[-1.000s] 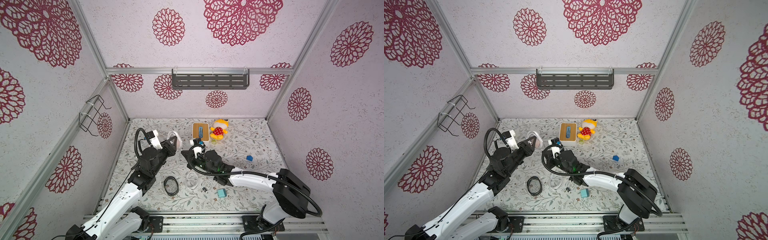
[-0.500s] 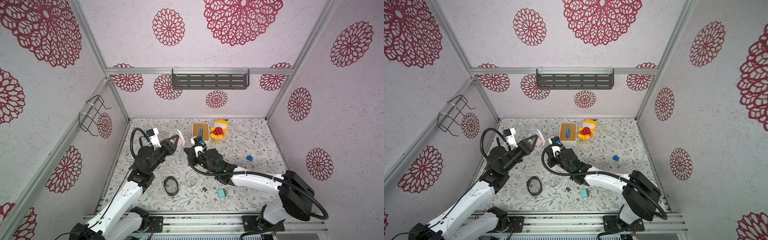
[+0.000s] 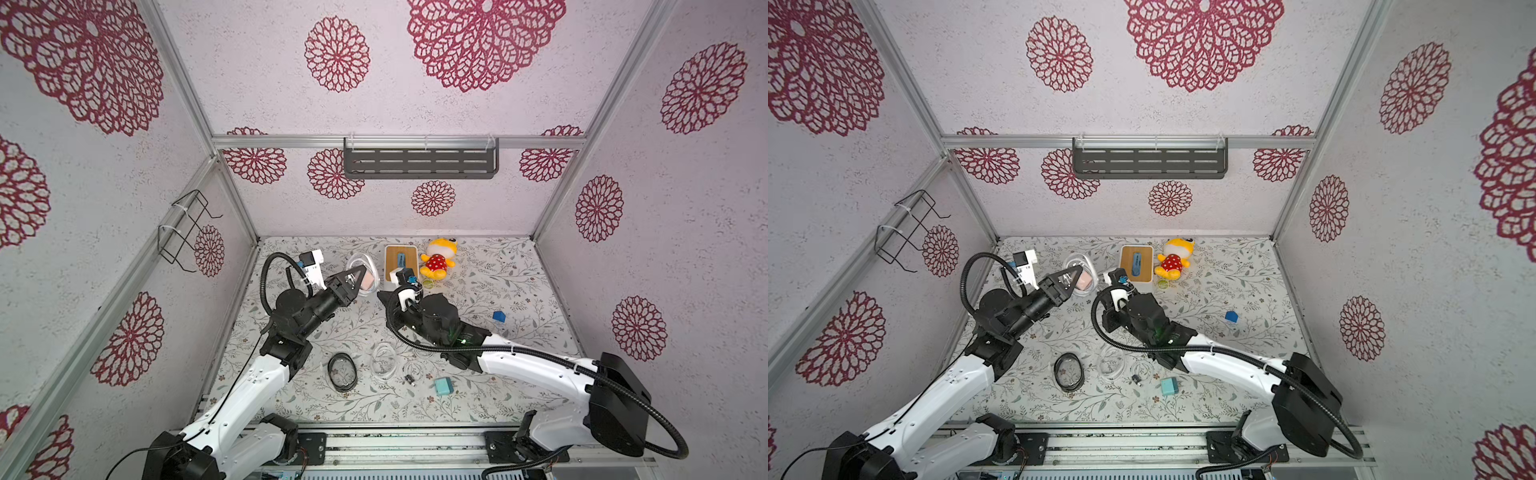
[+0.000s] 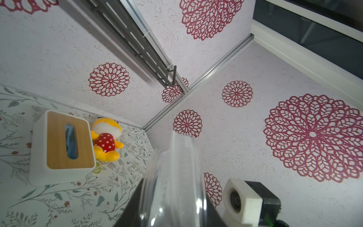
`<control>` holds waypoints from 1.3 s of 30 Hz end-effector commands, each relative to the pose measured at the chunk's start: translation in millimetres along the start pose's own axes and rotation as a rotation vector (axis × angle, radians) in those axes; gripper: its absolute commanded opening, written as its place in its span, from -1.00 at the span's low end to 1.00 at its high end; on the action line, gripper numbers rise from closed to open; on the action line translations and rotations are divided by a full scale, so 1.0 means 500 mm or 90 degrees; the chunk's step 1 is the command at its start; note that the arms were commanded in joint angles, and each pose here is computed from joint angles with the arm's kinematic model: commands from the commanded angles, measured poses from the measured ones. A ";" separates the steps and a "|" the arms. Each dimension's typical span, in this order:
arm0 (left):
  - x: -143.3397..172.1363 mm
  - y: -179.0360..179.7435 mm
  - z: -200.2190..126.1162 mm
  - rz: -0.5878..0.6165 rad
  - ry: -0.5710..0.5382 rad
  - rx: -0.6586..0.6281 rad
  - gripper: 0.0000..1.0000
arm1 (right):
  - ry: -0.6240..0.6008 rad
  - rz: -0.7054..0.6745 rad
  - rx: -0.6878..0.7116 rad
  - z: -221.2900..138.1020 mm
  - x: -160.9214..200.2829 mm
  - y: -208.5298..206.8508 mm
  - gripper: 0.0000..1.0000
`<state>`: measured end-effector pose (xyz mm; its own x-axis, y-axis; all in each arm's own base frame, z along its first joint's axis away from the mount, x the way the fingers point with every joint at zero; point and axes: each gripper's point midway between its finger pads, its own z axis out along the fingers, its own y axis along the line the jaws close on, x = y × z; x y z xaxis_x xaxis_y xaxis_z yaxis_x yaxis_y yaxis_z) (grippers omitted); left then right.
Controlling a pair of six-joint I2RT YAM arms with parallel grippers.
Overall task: Pack away charging kits
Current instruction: Zip the zipper on the storage bag.
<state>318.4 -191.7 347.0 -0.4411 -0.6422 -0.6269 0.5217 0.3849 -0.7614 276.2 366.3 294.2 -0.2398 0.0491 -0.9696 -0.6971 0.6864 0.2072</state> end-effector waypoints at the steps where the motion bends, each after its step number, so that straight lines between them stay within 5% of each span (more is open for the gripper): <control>1: -0.022 -0.074 -0.023 0.000 -0.021 0.098 -1.00 | -0.088 -0.013 0.046 -0.048 -0.099 -0.030 -1.00; 14: -0.047 -0.193 -0.098 0.025 -0.068 0.224 -1.00 | -0.136 -0.113 -0.062 -0.111 -0.206 0.116 -1.00; 18: -0.057 -0.207 -0.128 0.029 -0.095 0.233 -0.59 | -0.138 -0.137 -0.076 -0.111 -0.230 0.153 -1.00; 30: -0.067 -0.242 -0.150 0.042 -0.101 0.250 0.11 | -0.141 -0.176 -0.141 -0.110 -0.243 0.275 -1.00; 39: -0.079 -0.226 -0.140 0.031 -0.110 0.210 -0.31 | -0.127 -0.175 -0.171 -0.110 -0.203 0.308 -1.00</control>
<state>225.5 -162.2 441.6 -0.2884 -0.7466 -0.5995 0.7669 0.1948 -0.6115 170.3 424.1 411.9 0.0602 -0.0174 -0.9980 -0.8579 0.5102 -0.0607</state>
